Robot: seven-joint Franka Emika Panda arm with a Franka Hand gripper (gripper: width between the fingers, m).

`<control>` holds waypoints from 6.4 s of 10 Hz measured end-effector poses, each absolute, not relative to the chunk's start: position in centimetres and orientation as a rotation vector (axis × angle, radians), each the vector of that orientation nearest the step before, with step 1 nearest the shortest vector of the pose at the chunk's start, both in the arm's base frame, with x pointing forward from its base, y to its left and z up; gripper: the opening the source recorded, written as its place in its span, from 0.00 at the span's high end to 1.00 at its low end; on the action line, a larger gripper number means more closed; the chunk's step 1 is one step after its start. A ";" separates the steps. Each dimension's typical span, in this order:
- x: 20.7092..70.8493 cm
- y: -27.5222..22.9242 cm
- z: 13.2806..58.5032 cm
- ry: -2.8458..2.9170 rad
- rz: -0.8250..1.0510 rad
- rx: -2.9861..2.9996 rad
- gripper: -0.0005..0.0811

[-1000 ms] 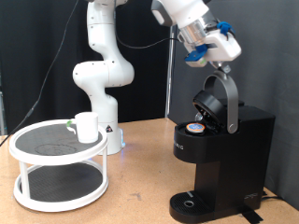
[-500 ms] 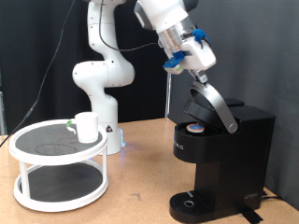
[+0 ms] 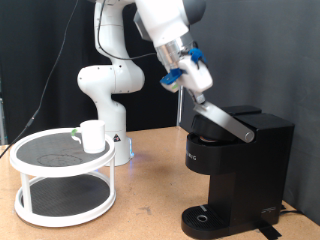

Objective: Make a cup of coffee with the keurig machine

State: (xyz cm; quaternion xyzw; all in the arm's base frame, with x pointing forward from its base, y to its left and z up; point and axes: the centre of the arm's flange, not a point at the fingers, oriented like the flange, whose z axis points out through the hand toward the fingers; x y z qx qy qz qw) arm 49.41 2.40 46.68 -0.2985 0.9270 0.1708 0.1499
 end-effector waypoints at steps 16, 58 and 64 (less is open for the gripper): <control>49.7 -1.4 44.6 2.402 0.661 -0.916 0.99; 41.8 -1.1 44.7 2.531 0.902 -0.893 0.99; 35.7 -5.1 44.4 2.554 0.841 -0.968 0.99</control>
